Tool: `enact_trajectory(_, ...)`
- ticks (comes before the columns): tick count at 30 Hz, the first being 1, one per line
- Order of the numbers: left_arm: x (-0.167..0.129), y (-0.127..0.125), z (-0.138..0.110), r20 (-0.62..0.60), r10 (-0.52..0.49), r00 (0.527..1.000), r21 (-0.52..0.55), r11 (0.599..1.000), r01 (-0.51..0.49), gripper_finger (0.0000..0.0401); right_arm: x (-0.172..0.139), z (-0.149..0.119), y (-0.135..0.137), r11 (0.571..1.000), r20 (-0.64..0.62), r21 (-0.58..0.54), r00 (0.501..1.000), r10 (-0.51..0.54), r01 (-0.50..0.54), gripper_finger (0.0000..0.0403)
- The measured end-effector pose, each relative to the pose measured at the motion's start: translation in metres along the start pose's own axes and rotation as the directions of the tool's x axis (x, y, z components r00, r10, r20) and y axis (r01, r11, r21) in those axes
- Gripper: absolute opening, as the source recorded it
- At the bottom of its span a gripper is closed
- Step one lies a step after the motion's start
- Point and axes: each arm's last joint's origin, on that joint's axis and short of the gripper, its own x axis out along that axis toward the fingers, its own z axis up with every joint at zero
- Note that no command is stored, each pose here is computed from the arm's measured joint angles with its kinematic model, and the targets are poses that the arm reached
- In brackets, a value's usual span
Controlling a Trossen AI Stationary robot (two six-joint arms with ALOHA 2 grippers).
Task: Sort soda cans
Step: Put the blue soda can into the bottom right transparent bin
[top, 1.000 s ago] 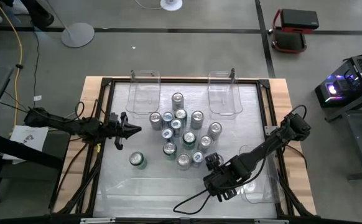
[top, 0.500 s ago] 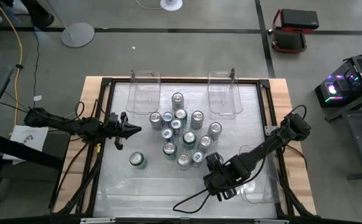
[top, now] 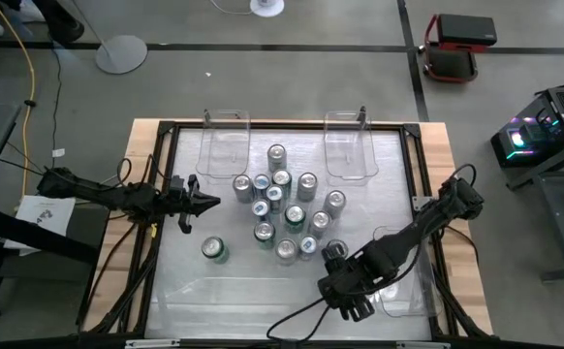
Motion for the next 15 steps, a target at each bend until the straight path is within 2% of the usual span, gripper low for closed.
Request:
enact_trajectory(4,0.000,0.000,0.000,0.000,0.000,1.000,-0.001,1.000,0.000,0.0000,-0.036,0.000,0.010,0.997,-0.003,0.073,1.000,-0.024,0.024,0.0238)
enact_trajectory(9,0.000,0.000,0.000,0.000,0.000,1.000,-0.002,1.000,0.000,0.0000,-0.072,-0.018,0.030,0.973,-0.071,0.198,0.992,-0.105,0.117,0.0238)
enact_trajectory(15,0.000,0.000,0.000,0.004,0.000,1.000,-0.002,1.000,0.000,0.0000,-0.087,-0.041,0.061,0.932,-0.043,0.353,0.997,-0.068,0.079,0.0238)
